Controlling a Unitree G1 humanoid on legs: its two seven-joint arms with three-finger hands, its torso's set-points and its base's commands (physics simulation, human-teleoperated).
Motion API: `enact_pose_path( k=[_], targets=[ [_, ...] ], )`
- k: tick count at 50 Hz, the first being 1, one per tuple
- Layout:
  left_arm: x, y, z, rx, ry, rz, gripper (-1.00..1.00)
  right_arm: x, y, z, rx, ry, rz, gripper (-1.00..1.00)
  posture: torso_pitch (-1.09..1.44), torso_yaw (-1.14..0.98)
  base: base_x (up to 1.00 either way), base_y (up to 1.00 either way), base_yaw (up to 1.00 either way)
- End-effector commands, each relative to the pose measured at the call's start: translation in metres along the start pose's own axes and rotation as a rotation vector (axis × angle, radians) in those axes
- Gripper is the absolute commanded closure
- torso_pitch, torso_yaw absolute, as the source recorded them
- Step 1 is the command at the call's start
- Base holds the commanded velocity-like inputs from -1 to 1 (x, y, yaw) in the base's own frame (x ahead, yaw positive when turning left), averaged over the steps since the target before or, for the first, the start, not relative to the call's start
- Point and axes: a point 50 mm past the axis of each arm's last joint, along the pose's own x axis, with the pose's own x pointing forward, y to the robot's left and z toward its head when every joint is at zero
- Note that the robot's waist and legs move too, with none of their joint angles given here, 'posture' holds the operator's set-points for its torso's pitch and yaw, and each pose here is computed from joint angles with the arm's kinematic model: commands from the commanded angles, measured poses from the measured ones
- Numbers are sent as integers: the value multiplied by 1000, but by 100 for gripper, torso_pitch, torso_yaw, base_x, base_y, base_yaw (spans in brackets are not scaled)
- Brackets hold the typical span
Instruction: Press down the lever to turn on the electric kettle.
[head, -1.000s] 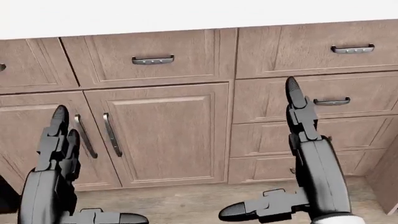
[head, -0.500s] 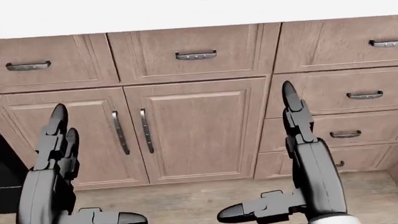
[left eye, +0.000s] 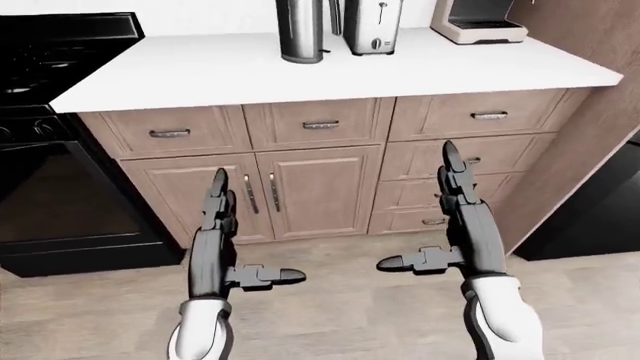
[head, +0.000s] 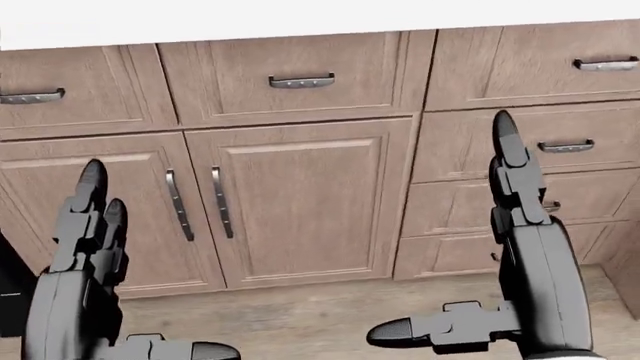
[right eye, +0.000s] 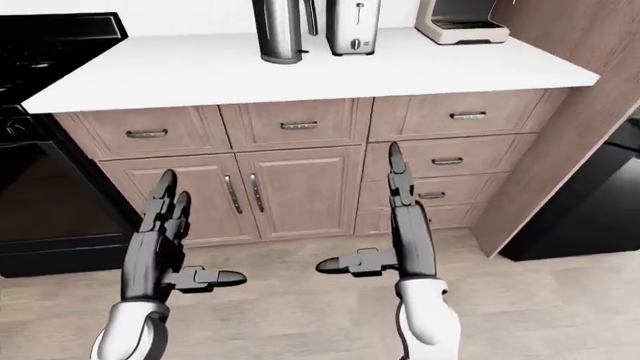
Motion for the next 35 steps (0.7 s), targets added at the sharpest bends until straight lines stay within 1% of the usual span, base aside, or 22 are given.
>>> enact_pose_path(
  k=[1,25,33,35],
  targets=[
    [0,3,19,10,-105,17,-100,-1,0,19,6,-109,-5,-100,0,0,13,0,0],
    [1,9,22,19,-121,45,-100,-2,1,22,-5,-116,-2,-100,0,0,24,0,0],
    [1,10,24,13,-129,47,-100,-3,0,23,-7,-122,-7,-100,0,0,26,0,0],
    [0,11,26,2,-132,47,-100,-4,0,24,-7,-123,-8,-100,0,0,25,0,0]
  ],
)
